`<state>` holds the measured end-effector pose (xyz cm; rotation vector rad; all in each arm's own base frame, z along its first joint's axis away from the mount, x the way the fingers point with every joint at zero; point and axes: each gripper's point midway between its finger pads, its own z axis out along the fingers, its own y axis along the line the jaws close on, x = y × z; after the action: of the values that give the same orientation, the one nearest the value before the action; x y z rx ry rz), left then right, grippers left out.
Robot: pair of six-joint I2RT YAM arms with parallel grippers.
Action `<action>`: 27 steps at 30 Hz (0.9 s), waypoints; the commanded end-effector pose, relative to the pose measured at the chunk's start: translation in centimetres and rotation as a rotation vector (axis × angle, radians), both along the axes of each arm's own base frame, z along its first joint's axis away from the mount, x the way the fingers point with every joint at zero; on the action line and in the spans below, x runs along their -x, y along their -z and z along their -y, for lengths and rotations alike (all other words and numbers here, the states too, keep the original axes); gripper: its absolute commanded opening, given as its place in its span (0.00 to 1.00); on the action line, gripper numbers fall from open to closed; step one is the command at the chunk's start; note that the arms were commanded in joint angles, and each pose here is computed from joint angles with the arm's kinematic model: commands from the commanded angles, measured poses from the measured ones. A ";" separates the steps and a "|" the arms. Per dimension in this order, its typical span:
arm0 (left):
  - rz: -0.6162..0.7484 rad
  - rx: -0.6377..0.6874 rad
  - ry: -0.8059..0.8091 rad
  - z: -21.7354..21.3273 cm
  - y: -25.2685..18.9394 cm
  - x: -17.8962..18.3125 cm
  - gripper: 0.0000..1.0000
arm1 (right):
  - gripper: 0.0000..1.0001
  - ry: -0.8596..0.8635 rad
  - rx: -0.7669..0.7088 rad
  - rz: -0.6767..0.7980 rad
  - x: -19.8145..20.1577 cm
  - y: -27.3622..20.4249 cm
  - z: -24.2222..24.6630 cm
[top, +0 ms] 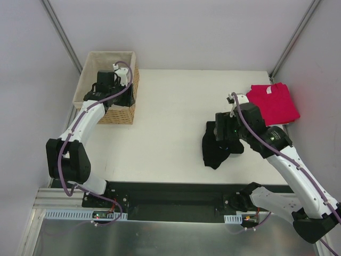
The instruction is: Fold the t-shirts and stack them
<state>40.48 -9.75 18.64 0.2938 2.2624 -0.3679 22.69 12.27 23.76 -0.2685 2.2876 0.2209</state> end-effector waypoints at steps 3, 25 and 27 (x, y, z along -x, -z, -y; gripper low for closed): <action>0.038 -0.057 -0.121 -1.7 -0.6 -1.4 0.24 | 0.84 0.003 -0.026 0.039 0.1 -1.1 0.1; -0.013 -0.168 -0.322 -14.3 2.1 -4.6 0.00 | 0.84 -0.009 0.004 -0.025 0.2 -0.6 -0.3; -0.014 -0.190 -0.329 -15.2 2.4 -4.8 0.00 | 0.84 -0.016 0.005 -0.034 -0.1 -0.7 -0.6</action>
<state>45.12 0.39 18.31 0.0779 2.2558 -0.1370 22.38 12.01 22.81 -0.2816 2.3411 0.1894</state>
